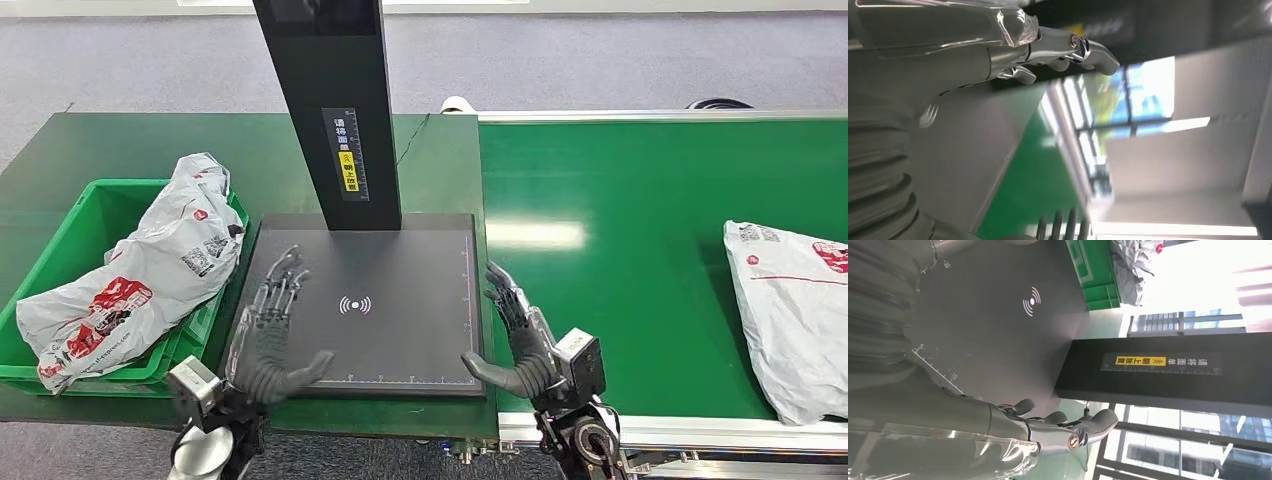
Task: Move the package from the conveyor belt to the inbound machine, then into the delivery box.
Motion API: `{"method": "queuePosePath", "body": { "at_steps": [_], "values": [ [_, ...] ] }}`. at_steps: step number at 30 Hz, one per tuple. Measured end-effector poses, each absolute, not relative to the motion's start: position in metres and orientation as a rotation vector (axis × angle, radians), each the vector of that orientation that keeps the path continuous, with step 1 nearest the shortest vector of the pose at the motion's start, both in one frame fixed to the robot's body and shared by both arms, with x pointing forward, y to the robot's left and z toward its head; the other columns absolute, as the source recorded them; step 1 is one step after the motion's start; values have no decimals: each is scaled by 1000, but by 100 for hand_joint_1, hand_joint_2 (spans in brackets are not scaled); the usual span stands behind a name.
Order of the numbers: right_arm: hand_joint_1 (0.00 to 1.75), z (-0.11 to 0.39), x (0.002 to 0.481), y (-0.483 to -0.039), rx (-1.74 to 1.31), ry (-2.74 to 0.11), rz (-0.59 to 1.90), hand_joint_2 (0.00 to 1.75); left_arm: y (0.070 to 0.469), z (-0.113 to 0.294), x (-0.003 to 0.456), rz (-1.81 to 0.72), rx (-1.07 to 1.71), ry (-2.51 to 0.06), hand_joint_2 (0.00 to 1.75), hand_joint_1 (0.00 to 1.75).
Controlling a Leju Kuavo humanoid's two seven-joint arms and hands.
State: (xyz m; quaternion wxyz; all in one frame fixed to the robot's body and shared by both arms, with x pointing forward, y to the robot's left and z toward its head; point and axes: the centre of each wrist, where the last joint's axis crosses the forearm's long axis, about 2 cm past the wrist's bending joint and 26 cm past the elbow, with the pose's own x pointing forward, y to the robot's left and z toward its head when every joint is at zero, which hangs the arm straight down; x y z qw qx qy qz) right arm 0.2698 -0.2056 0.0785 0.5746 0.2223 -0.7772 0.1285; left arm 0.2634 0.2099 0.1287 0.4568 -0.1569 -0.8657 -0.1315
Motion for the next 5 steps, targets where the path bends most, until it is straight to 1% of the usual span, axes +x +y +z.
{"method": "queuePosePath", "body": {
  "at_steps": [3,5],
  "values": [
    [0,74,269,-206,512,-1810,301,175,200,108,259,-378,-622,-1944,175,0],
    [0,73,269,-206,491,-1809,304,175,199,102,257,-378,-662,-1895,175,0]
  ]
}}
